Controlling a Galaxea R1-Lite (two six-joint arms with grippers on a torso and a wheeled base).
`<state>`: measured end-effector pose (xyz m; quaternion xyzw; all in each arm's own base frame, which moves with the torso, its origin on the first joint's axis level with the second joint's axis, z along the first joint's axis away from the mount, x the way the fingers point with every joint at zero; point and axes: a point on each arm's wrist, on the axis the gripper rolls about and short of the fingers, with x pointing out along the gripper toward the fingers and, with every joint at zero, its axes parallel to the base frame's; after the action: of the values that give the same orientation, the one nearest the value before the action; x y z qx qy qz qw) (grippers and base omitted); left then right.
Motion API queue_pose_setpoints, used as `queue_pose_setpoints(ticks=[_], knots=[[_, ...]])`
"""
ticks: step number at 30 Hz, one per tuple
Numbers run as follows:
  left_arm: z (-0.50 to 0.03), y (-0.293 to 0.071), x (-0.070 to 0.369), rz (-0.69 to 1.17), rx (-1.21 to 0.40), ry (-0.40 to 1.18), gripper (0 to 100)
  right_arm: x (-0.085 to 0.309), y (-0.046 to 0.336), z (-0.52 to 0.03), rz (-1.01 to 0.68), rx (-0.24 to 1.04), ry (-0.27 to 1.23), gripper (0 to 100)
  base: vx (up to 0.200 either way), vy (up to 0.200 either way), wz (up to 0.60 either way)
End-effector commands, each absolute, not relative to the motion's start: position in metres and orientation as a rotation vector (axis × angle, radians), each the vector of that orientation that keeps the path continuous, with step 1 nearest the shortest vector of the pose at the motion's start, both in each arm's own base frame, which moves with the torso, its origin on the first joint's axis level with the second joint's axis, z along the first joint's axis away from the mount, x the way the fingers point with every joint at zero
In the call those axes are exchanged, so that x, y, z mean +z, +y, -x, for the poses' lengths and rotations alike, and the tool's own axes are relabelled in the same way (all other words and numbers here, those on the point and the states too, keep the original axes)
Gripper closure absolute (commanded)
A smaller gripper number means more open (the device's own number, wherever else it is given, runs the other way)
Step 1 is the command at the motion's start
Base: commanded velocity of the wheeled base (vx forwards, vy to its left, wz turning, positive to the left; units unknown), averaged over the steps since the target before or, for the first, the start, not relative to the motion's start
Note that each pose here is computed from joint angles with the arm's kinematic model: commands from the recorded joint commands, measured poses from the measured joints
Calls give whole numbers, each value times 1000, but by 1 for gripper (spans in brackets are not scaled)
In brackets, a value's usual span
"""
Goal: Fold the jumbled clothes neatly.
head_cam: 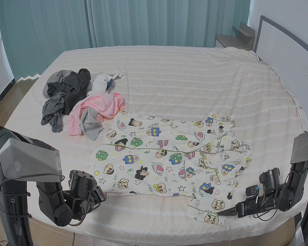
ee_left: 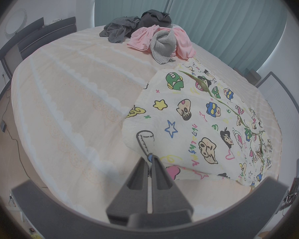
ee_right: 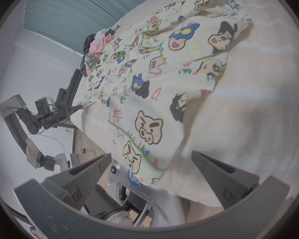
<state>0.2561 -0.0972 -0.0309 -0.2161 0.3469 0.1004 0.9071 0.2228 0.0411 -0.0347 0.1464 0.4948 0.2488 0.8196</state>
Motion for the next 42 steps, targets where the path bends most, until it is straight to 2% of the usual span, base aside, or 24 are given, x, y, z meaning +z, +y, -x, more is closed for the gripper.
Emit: queue_pose_setpoints(ticks=[1, 12, 13, 25, 36, 42], knots=[[-255, -97, -35, 444, 208, 723, 100, -39, 56, -223, -308, 562, 1080, 0, 0, 0, 0], [-254, -97, -35, 443, 209, 726, 100, -56, 76, -238, -293, 514, 1028, 0, 0, 0, 0], [-254, -97, -35, 443, 209, 726, 100, -56, 76, -238, -293, 514, 1028, 100, 0, 0, 0], [-247, -96, -37, 418, 206, 748, 100, -54, 67, -221, -290, 489, 1048, 100, 0, 0, 0], [-230, -88, -37, 274, 158, 778, 100, -51, 59, -194, -259, 498, 1082, 100, 0, 0, 0], [-227, -88, -37, 262, 149, 770, 100, -50, 57, -185, -249, 501, 1104, 100, 0, 0, 0]])
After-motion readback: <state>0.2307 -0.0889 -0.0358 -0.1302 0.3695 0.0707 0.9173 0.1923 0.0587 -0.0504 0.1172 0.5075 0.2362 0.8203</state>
